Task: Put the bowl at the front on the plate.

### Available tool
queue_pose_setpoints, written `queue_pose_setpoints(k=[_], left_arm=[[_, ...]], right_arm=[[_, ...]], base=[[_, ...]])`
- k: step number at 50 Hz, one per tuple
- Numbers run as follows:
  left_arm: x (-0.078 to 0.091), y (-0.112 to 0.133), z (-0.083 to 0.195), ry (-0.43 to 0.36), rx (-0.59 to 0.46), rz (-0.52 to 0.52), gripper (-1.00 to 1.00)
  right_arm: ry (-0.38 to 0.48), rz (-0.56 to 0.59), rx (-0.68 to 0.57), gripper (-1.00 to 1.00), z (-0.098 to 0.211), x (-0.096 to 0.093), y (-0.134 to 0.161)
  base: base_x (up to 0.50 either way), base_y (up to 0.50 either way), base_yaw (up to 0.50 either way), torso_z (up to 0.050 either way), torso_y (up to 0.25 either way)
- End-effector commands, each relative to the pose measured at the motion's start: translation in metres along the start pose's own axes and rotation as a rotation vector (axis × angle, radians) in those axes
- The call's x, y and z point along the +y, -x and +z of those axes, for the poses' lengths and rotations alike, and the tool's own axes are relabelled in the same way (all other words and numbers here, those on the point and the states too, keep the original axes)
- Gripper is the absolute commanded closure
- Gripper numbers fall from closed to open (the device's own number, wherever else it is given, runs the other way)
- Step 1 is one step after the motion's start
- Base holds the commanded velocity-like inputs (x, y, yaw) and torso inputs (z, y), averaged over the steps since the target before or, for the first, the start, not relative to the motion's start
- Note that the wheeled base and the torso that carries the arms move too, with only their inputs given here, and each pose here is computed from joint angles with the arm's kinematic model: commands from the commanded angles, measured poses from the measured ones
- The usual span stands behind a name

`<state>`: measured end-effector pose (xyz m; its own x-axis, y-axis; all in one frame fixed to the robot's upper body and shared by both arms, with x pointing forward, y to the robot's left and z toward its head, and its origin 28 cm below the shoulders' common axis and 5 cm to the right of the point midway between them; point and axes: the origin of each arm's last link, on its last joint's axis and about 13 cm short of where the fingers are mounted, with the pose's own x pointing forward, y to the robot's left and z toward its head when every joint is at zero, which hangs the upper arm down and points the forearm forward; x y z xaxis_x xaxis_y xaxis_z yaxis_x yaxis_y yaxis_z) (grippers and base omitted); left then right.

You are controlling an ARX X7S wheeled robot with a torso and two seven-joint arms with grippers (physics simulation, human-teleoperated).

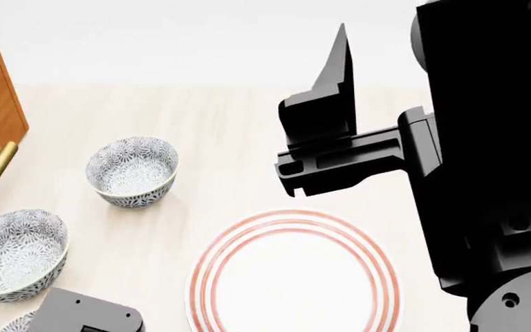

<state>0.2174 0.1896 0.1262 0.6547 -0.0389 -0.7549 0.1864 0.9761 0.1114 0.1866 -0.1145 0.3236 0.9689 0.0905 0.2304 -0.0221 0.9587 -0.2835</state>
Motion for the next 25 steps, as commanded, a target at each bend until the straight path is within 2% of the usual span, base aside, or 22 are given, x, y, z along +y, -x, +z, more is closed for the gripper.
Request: queue_pose_setpoints(k=[1,8,10,18,21,25], left_arm=[[-0.001,0.003,0.005,0.030,-0.089,0.007,1.00],[0.000,0.001,0.004,0.012,-0.153,0.033,1.00],[0.001,0.001,0.004,-0.010,-0.210,0.046,1.00],[0.004,-0.001,0.009,-0.003,-0.233,0.061,1.00],[0.006,0.001,0.014,-0.010,-0.294,0.082,1.00],[0.007,0.002,0.017,-0.012,-0.308,0.083,1.00]], right_arm=[[0.001,0.000,-0.006,-1.00,0.001,0.000,0.001],[0.003,0.003,-0.006,-1.00,0.001,0.000,0.000],[0.006,0.004,-0.005,-1.00,0.000,0.000,0.000],[0.012,0.006,-0.005,-1.00,0.001,0.001,0.001],[0.013,0.008,-0.005,-1.00,0.001,0.001,0.001],[0.013,0.007,-0.006,-1.00,0.001,0.001,0.001]], base=[[0.00,0.00,0.00,0.000,0.000],[0.00,0.00,0.00,0.000,0.000],[0.00,0.00,0.00,0.000,0.000],[0.00,0.00,0.00,0.000,0.000],[0.00,0.00,0.00,0.000,0.000],[0.00,0.00,0.00,0.000,0.000]])
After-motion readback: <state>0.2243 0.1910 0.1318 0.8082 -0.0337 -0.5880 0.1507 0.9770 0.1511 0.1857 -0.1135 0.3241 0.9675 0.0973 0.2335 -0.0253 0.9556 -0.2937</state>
